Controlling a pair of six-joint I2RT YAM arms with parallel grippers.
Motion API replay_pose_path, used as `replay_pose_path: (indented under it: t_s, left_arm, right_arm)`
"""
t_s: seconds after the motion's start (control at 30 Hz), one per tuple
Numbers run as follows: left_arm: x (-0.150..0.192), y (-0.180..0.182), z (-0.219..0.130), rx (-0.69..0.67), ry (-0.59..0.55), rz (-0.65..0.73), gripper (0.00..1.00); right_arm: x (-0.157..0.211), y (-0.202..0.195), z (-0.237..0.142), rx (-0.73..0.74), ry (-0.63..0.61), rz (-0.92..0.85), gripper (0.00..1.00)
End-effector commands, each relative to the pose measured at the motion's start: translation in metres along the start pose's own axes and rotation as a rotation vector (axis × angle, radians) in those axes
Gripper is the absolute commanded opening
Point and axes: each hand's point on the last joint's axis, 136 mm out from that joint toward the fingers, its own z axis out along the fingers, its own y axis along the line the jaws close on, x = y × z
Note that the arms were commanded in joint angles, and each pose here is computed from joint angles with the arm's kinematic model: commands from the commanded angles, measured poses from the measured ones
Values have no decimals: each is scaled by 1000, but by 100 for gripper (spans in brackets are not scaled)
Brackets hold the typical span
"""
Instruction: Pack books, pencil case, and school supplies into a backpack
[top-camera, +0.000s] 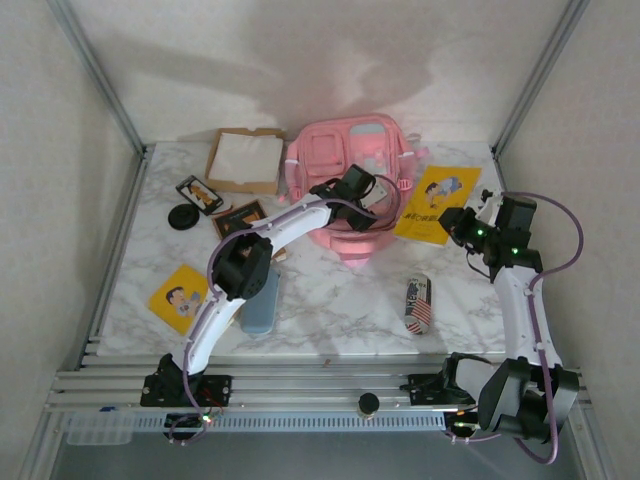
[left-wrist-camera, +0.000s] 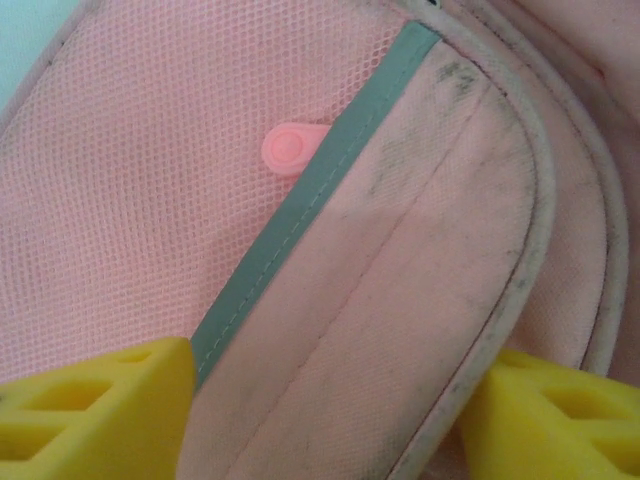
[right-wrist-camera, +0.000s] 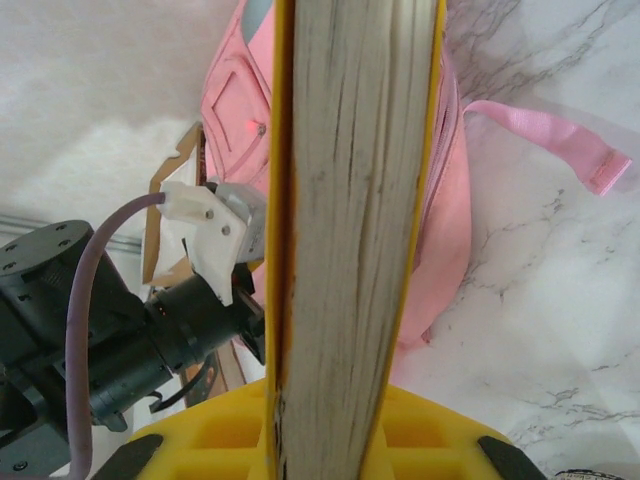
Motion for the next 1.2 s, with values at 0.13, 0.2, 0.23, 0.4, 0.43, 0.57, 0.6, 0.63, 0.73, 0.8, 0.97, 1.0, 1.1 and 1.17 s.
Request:
replay_pose_path:
  t_s: [0.13,0.2,0.23,0.4,0.43,0.57,0.6,0.63,0.73,0.8,0.97,1.0,1.1,1.17]
  left_arm:
    - [-3,29,-5,-30,-4,-26,33]
    - [-6,31,-10,-35,-13,-30,20]
    - [-8,33,-13,-39,-19,-34,15]
    - [-24,38,-40,-47,-80,-50,0]
    - [-28,38,-46,-46,-101,-54,0]
    - [-41,41,-73,-53,-172,-92,0]
    - [-44,43,-80,-62,-183,-113,0]
    - [-47,45,-88,-66,-193,-132,0]
    - [-53,50,-111,-94,-221,-188,0]
    - [-54,55,-128,-150,-230,-205,0]
    - [-59,63,-169,-210,-285,-260,0]
    - [-60,63,-175,-213,-291,-267,0]
    - [-64,54,-188,-206,-306,-272,0]
    - [-70,49,-195,-225,-319,-271,0]
  right_arm:
    - [-6,12,-7,-41,-32,-77,0]
    - [-4,10,-7,-30,-24,-80,0]
    - [-4,9,-7,-28,-20,-83,0]
    - [-2,6,-13,20,-13,-112,0]
    - [-1,5,-14,28,-12,-117,0]
    - [2,4,-18,49,1,-122,0]
    - [3,1,-19,65,9,-118,0]
    - [5,-2,-20,86,14,-109,0]
    - [13,-8,-23,125,50,-98,0]
    - [21,-2,-25,88,81,-88,0]
    - [45,17,-23,-26,184,-72,0]
    - [48,23,-24,-43,193,-80,0]
    - [52,39,-29,-75,192,-95,0]
    - [54,45,-32,-89,194,-94,0]
